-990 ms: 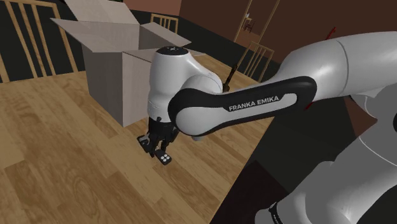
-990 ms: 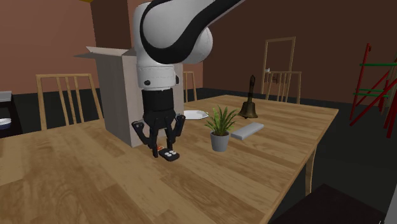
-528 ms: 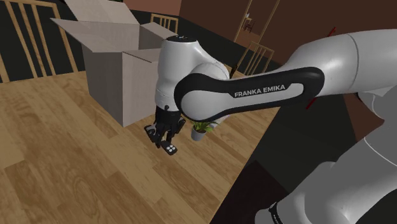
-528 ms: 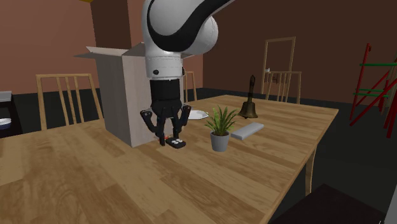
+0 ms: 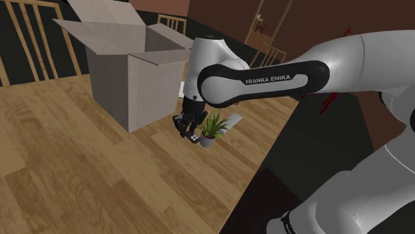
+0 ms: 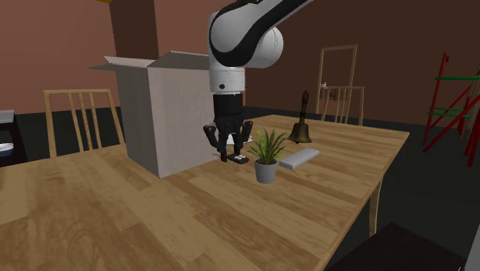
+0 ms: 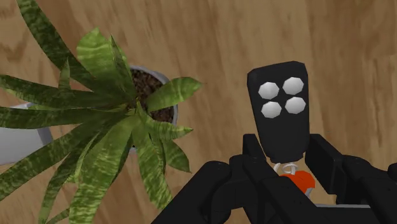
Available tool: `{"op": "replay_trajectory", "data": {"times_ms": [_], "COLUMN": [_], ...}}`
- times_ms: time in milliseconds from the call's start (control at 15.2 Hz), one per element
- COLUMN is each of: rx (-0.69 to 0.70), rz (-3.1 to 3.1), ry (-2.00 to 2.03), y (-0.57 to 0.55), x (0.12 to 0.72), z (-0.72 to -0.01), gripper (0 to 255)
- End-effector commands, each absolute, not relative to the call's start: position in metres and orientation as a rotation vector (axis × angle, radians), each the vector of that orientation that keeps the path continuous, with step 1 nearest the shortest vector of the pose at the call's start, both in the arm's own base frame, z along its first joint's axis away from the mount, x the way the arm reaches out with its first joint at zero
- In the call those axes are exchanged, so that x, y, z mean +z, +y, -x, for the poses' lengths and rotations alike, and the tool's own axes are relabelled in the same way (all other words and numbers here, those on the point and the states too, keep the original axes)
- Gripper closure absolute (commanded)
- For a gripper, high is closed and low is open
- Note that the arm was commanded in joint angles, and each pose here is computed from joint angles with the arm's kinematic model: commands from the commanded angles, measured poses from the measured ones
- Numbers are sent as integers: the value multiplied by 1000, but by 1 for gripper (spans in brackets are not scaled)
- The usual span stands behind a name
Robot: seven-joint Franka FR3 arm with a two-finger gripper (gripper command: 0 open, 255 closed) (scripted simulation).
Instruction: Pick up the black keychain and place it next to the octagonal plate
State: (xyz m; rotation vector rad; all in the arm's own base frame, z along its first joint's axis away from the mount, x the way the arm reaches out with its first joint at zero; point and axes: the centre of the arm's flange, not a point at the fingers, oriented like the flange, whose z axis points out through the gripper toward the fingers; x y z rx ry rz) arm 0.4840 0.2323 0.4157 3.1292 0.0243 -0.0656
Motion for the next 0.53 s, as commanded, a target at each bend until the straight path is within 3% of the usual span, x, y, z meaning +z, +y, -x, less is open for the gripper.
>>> {"op": "replay_trajectory", "data": {"times_ms": [0, 462], "rx": [-65, -65], "rz": [-3129, -3129], "ry": [27, 27], "y": [207, 123], "x": [417, 417], "z": [-497, -535], "gripper": [255, 255]}}
